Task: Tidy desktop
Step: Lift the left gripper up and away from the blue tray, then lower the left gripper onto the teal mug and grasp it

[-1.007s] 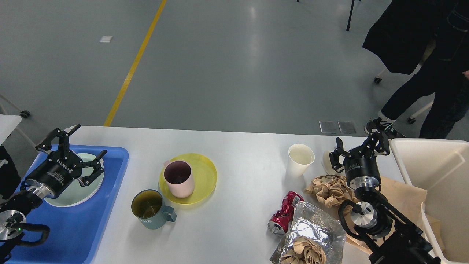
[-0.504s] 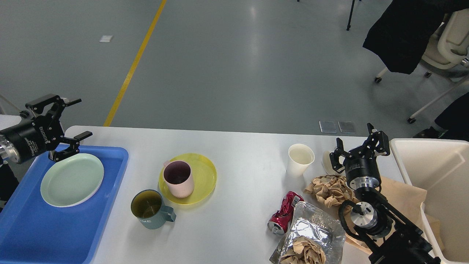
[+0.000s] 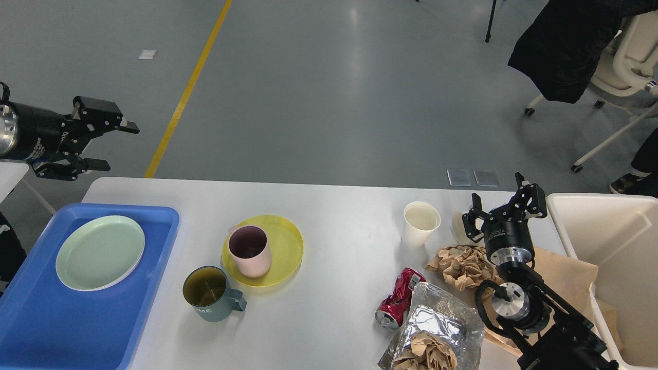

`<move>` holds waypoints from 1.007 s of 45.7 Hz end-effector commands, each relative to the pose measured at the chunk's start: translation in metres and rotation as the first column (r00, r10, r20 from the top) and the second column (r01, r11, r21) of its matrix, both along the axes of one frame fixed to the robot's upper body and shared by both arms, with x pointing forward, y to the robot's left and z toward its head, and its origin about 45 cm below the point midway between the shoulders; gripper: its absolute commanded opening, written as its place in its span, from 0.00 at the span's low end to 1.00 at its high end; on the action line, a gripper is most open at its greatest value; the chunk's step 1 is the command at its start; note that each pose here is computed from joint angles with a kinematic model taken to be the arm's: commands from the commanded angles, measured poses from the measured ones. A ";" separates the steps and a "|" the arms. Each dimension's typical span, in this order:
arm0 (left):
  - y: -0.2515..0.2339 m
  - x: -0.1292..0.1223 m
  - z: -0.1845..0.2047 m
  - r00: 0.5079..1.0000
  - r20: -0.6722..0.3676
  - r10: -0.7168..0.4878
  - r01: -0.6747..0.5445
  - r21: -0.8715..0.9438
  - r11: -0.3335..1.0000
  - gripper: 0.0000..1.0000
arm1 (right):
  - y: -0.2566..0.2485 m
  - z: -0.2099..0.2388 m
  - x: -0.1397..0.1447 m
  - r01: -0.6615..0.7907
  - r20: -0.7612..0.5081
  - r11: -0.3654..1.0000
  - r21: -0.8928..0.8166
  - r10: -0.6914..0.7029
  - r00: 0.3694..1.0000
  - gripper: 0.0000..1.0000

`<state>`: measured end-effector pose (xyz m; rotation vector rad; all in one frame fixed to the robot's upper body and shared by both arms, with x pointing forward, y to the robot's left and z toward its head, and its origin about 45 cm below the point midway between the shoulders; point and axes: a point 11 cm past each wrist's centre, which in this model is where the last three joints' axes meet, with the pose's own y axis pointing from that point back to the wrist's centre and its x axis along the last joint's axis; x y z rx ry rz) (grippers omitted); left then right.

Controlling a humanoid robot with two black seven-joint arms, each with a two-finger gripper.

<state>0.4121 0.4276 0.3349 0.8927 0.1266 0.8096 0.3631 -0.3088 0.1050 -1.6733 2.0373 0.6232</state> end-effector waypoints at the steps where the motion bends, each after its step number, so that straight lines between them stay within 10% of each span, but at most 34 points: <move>1: -0.039 0.013 0.042 0.987 -0.055 -0.149 0.156 0.169 0.973 0.97 | 0.000 0.000 0.000 0.000 0.000 1.000 0.000 0.000 1.000 1.00; 20: -0.234 -0.038 0.124 0.790 -0.323 -0.521 0.613 0.399 0.682 0.96 | 0.000 0.000 0.000 0.001 -0.001 1.000 0.000 -0.001 1.000 1.00; 46: -0.260 -0.092 0.138 0.838 -0.337 -0.430 0.535 0.346 0.771 0.97 | 0.000 0.000 0.000 0.000 0.000 1.000 0.000 0.000 1.000 1.00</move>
